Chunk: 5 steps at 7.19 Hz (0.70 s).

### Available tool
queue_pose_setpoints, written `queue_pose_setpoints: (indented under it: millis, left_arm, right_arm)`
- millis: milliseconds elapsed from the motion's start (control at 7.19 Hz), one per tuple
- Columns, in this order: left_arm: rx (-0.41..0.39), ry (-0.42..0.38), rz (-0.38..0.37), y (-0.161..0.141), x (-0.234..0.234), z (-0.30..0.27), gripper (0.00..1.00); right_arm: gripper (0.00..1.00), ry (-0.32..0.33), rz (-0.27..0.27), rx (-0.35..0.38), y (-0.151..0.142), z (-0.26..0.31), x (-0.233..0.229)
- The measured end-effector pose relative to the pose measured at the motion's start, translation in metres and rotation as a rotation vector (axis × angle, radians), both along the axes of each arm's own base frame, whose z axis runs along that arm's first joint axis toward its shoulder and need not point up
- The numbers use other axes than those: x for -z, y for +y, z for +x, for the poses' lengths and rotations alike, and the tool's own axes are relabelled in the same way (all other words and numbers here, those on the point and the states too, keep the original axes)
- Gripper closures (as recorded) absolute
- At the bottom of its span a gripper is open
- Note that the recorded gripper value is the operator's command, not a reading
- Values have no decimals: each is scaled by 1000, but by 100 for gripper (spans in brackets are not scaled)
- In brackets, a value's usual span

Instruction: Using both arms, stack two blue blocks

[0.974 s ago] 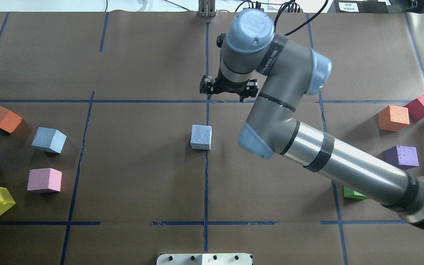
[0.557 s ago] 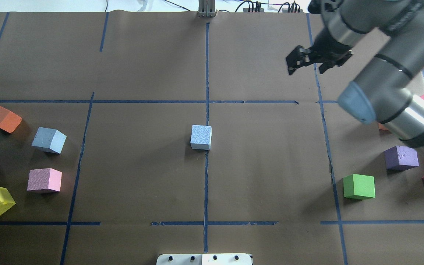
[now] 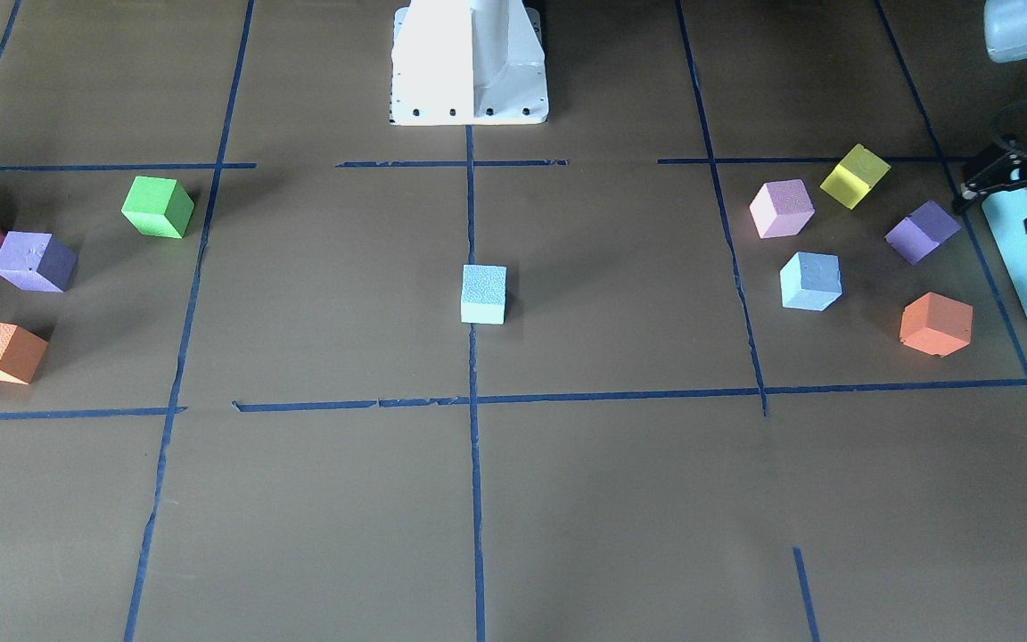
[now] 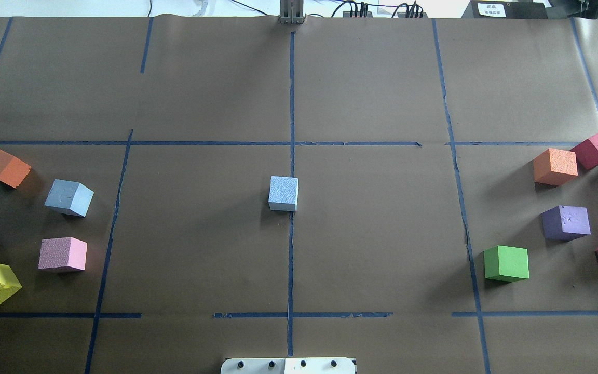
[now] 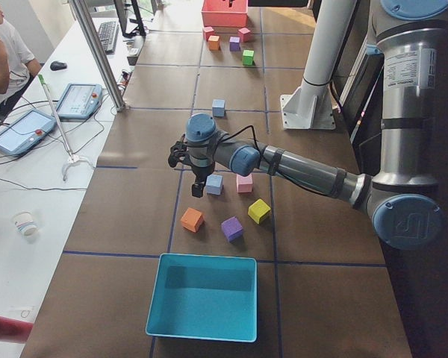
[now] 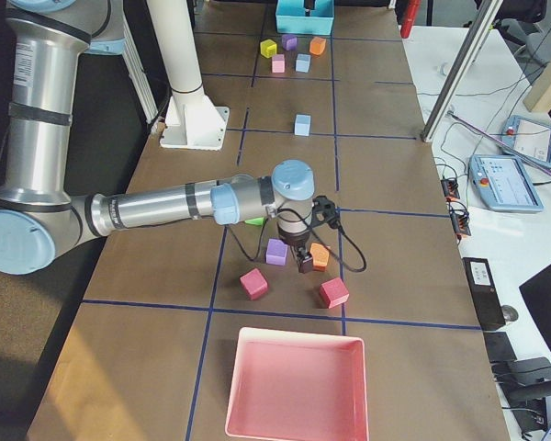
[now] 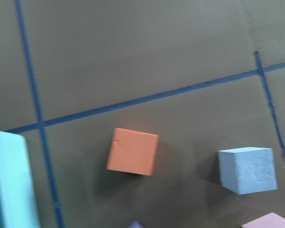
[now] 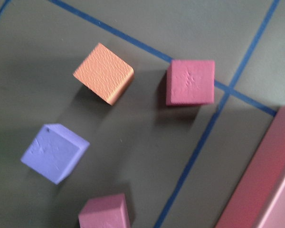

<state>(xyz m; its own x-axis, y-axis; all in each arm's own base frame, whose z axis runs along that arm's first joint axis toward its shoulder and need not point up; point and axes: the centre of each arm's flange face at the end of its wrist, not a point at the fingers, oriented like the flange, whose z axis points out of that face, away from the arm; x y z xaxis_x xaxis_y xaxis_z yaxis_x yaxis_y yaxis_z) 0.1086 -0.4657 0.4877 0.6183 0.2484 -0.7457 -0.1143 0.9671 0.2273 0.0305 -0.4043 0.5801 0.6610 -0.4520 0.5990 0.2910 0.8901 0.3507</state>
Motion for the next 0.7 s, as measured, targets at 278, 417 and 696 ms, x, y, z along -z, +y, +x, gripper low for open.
queue_pose_setpoints:
  millis: [278, 417, 696]
  left_arm:
    - [2, -21, 11, 5, 10, 79, 0]
    - [7, -5, 21, 7, 11, 112, 0]
    - [35, -19, 35, 12, 8, 160, 0]
  right_arm:
    - [1, 12, -51, -22, 37, 23, -32]
    - [1, 12, -59, -26, 41, 25, -35]
    - [1, 12, -67, -27, 43, 26, -38]
